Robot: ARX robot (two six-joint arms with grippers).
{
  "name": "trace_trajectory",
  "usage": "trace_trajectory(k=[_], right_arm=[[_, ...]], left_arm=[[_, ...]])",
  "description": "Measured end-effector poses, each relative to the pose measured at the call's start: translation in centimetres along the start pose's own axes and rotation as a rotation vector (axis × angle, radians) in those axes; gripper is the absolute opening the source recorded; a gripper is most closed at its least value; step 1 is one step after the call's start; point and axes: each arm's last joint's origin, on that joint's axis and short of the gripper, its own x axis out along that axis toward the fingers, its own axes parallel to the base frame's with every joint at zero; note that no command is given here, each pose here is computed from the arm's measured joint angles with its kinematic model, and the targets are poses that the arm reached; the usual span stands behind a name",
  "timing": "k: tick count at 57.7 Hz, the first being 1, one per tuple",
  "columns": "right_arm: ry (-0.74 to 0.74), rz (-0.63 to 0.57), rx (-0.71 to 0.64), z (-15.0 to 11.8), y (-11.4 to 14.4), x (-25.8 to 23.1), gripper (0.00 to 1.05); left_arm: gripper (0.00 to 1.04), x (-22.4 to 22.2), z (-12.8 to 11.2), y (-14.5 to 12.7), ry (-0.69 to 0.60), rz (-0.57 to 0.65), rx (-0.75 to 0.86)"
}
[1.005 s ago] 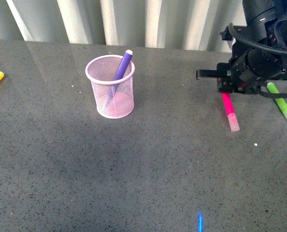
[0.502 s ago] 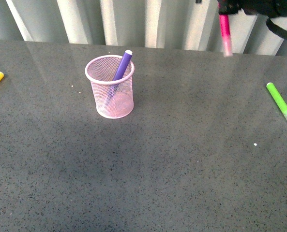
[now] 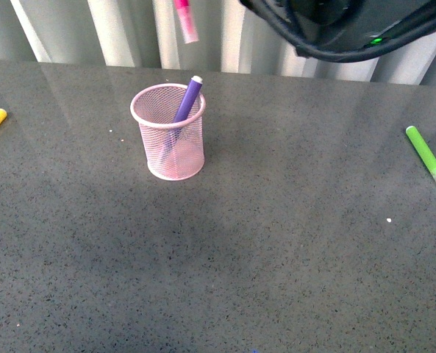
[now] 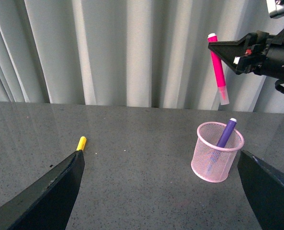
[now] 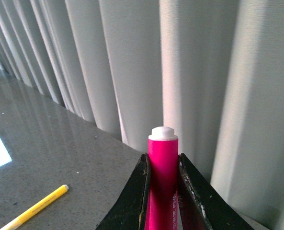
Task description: Insert purple and pink pens into pink cup
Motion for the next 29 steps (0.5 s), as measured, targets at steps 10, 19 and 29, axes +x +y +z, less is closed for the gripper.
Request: trace_trajectory(k=[10, 19, 29], right_arm=[[0.004, 0.026, 0.01, -1.1, 1.4, 1.2, 0.11], [0.008, 0.021, 0.004, -2.2, 2.1, 1.3, 0.11], [0.014, 0.026, 0.002, -3.2, 2.5, 1.3, 0.11]], left_arm=[[0.98, 0.0, 0.0, 0.0, 0.0, 0.0, 0.0], [0.98, 0.0, 0.0, 0.0, 0.0, 0.0, 0.0], [0.98, 0.0, 0.0, 0.0, 0.0, 0.0, 0.0]])
